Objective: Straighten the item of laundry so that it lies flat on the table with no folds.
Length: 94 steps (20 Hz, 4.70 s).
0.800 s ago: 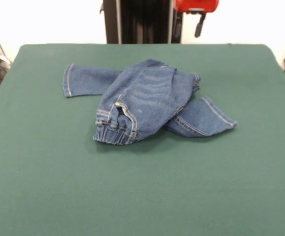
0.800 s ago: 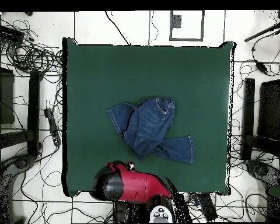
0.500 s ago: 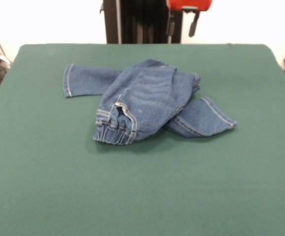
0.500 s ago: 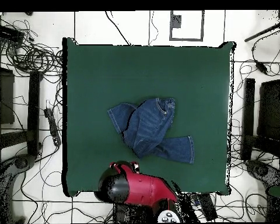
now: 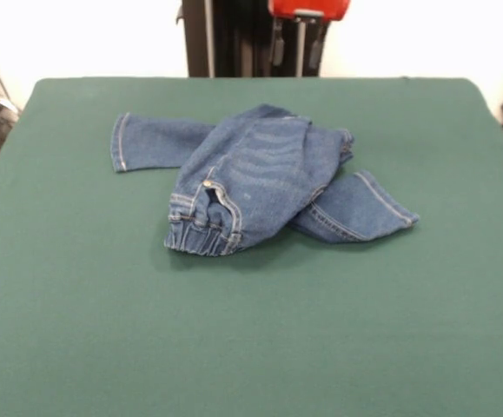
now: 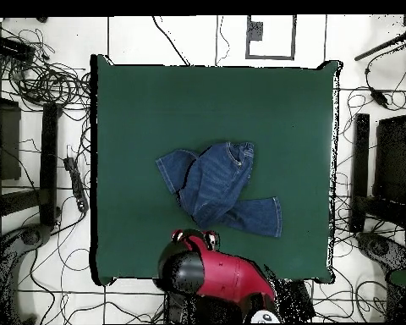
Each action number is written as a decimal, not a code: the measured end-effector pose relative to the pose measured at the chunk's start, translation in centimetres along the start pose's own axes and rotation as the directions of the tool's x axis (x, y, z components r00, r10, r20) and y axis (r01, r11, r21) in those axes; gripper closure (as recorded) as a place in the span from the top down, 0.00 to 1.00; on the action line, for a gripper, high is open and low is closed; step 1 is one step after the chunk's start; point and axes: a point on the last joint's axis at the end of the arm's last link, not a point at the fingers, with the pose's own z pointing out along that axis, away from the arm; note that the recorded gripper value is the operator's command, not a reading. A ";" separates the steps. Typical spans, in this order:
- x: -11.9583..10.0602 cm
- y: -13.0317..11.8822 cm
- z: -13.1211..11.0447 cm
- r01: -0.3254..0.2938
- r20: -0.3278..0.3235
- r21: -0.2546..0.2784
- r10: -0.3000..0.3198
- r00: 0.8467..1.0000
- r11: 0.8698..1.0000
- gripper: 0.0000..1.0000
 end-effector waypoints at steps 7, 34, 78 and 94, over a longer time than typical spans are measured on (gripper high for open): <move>-0.5 -0.5 0.4 -0.011 -0.001 0.001 0.011 1.000 1.000 1.00; -7.9 -10.5 3.6 -0.187 0.019 0.017 0.186 0.982 0.982 1.00; -20.2 -15.8 2.6 -0.168 0.011 -0.029 0.168 0.986 0.985 1.00; -21.3 -13.5 3.1 -0.134 0.021 -0.046 0.135 0.991 0.990 1.00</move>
